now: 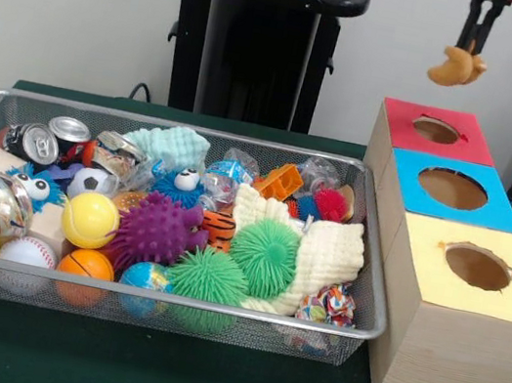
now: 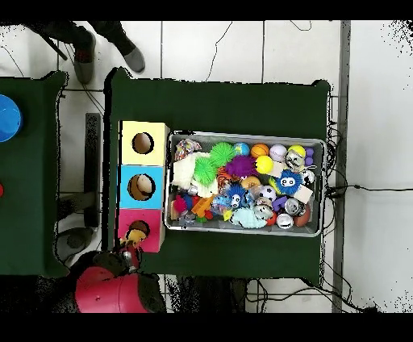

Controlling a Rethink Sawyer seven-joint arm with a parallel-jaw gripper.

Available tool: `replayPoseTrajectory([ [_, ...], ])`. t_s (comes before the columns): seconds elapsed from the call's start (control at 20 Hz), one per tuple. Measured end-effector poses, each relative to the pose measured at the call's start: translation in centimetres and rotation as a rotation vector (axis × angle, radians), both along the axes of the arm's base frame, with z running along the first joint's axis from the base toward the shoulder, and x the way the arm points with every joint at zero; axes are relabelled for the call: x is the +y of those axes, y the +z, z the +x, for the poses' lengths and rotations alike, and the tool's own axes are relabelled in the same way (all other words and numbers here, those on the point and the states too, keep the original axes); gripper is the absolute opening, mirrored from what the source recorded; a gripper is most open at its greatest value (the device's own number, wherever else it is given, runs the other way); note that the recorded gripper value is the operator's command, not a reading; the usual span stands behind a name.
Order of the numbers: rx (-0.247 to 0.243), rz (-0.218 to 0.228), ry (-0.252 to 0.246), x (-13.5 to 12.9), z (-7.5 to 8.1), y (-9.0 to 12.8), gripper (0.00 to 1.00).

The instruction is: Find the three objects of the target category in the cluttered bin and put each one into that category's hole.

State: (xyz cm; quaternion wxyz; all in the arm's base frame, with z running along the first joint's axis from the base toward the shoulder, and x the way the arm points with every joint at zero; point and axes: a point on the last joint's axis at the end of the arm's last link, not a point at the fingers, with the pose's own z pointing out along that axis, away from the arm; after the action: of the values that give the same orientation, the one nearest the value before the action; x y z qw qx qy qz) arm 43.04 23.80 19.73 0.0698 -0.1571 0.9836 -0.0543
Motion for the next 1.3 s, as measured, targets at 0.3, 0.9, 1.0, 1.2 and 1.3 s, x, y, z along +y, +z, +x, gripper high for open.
replayPoseTrajectory([
  [0.3,0.034,0.008,-0.04,1.2,-0.7,-1.4,0.0],
  [0.9,0.143,-0.023,-0.096,-0.8,-1.2,-6.0,0.0],
  [1.0,0.155,-0.028,-0.097,-0.9,-1.3,-6.6,0.0],
  [1.2,0.16,-0.035,-0.093,-0.8,-1.0,-7.4,0.0],
  [1.3,0.152,-0.04,-0.085,-0.5,-0.6,-7.5,0.0],
])
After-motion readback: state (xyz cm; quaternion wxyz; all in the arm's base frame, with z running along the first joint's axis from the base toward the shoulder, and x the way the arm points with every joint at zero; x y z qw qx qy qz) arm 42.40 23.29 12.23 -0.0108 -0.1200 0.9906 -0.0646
